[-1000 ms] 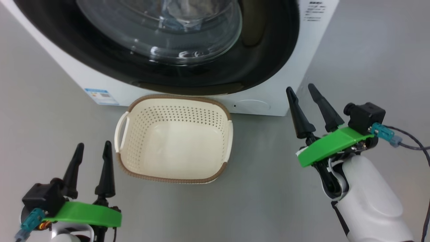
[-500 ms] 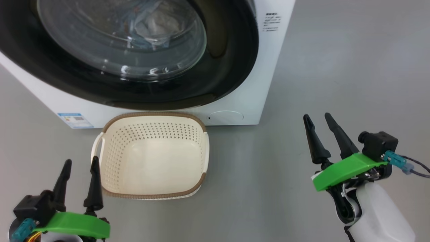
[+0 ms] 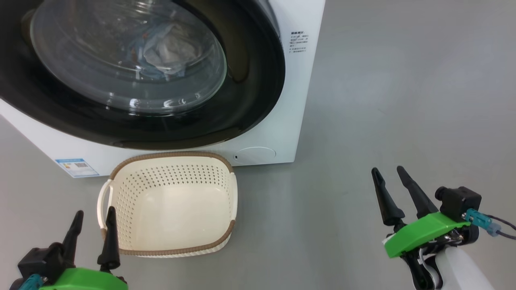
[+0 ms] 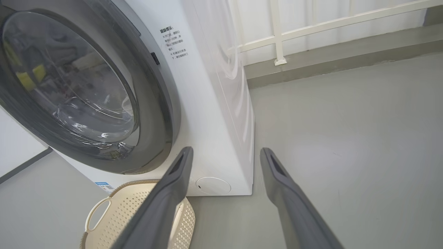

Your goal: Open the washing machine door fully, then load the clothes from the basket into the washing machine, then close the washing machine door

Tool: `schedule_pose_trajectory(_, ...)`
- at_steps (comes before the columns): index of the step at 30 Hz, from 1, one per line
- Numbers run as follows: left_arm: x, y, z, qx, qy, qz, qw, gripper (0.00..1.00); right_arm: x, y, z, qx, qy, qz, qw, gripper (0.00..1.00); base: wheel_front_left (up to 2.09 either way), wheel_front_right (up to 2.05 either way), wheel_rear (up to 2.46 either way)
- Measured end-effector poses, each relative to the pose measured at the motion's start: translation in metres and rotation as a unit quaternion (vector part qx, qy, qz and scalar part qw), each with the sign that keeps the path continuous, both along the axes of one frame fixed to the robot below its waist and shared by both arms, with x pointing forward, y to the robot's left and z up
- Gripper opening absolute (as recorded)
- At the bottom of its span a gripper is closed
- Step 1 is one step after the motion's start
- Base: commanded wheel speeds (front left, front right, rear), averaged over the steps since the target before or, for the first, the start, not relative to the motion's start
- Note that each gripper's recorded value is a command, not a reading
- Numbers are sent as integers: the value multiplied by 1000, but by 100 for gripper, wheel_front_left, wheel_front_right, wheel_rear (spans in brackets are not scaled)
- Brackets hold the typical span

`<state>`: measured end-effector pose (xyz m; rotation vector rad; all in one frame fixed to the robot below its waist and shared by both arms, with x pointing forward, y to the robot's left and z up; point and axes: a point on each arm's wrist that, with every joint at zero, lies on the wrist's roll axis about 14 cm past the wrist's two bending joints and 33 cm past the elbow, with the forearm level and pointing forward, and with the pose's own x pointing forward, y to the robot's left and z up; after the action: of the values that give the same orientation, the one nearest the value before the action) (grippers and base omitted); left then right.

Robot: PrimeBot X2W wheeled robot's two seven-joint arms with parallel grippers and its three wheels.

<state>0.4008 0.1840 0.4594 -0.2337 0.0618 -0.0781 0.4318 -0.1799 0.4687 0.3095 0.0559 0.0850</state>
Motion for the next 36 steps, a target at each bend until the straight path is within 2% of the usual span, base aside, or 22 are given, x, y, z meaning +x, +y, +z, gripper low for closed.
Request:
schedule_pose_trajectory(14, -10, 4, 0, 6, 3, 2, 1000, 100, -30, -25, -13, -3, 21, -33, 999, 100, 0, 0, 0)
schedule_pose_trajectory(36, -9, 11, 0, 10, 2, 12, 1000, 100, -27, -25, -13, -3, 20, -34, 999, 100, 0, 0, 0)
